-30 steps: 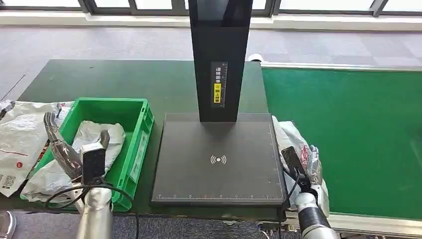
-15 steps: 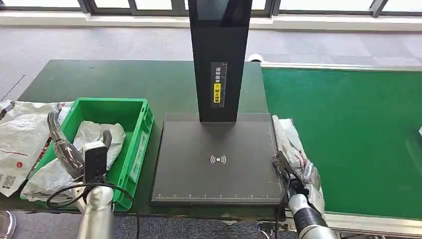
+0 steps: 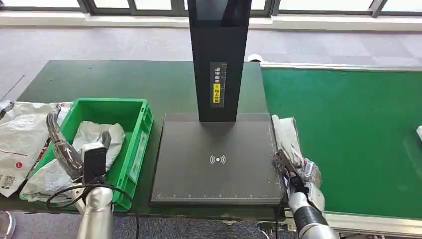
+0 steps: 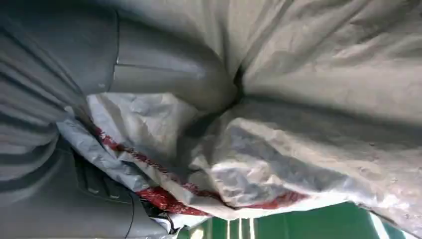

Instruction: Moved the parcel from conveyor to table for the left to box.

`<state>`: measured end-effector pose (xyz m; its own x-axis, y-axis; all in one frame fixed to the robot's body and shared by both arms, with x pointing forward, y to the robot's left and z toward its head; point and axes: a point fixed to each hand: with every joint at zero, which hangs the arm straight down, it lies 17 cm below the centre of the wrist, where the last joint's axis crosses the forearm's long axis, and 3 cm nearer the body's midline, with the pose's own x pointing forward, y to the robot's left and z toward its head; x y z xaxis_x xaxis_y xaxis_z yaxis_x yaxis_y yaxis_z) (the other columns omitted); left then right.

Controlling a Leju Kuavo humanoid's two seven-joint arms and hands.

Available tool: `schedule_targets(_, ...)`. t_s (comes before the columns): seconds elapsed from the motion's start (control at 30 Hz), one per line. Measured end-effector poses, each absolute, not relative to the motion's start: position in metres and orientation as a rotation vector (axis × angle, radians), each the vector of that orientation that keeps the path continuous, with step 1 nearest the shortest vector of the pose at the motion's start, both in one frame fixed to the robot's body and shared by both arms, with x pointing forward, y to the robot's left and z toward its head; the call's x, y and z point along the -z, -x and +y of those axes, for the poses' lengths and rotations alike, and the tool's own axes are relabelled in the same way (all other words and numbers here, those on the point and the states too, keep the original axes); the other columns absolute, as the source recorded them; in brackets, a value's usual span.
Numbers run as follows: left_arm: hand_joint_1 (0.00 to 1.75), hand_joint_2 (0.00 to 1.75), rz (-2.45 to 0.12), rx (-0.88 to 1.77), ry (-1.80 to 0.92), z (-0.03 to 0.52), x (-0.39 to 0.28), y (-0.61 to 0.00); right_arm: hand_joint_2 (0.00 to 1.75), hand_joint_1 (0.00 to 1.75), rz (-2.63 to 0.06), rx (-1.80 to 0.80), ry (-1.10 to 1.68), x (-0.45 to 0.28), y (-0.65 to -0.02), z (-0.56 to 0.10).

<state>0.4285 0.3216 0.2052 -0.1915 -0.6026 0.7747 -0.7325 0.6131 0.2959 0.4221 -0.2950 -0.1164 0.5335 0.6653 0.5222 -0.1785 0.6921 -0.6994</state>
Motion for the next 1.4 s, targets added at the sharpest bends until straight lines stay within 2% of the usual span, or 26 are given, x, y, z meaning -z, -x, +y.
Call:
schedule_targets(0.2, 0.0, 1.75, -1.871, -0.155, -1.079, 0.325, -0.198, -0.422, 1.75, 1.75, -0.979, -0.489, 0.72, 0.096, -0.431, -0.304)
schedule_targets(0.23, 0.0, 1.75, -1.87, -0.147, -1.083, 0.325, -0.197, -0.42, 1.75, 1.75, -1.165, -0.425, 0.784, 0.063, -0.443, -0.305)
schedule_targets(0.27, 0.0, 1.75, -1.881, -0.138, -1.086, 0.324, -0.197, -0.419, 1.75, 1.75, -1.459, -0.203, 0.853, 0.001, -0.449, -0.312)
schedule_targets(0.3, 0.0, 1.75, -1.885, -0.13, -1.085, 0.322, -0.196, -0.419, 1.75, 1.75, -1.579, -0.055, 0.889, -0.035, -0.446, -0.319)
schedule_targets(0.37, 0.0, 1.75, -1.888, -0.122, -1.082, 0.32, -0.195, -0.42, 1.75, 1.75, -1.622, 0.145, 0.954, -0.063, -0.422, -0.341)
schedule_targets(0.6, 0.0, 1.75, -1.885, -0.116, -1.078, 0.319, -0.193, -0.421, 1.75, 1.75, -1.725, 0.188, 1.009, -0.104, -0.403, -0.341)
schedule_targets(0.7, 0.0, 1.75, -1.88, -0.105, -1.079, 0.317, -0.192, -0.422, 1.75, 1.75, -1.768, 0.028, 0.902, -0.109, -0.416, -0.304)
schedule_targets(0.87, 0.0, 1.75, -1.898, -0.055, -1.041, 0.295, -0.195, -0.431, 1.75, 1.75, -1.843, -0.462, 0.522, -0.1, -0.432, -0.171)
schedule_targets(0.93, 0.0, 1.75, -1.909, -0.043, -1.026, 0.288, -0.196, -0.434, 1.75, 1.75, -1.864, -0.544, 0.452, -0.1, -0.427, -0.14)
schedule_targets(1.17, 0.0, 1.75, -1.918, -0.028, -1.006, 0.279, -0.196, -0.436, 1.75, 1.75, -1.871, -0.698, 0.386, -0.093, -0.413, -0.094)
schedule_targets(1.4, 0.0, 1.75, -1.925, -0.02, -1.002, 0.276, -0.198, -0.437, 1.75, 1.75, -1.834, -0.753, 0.396, -0.081, -0.41, -0.085)
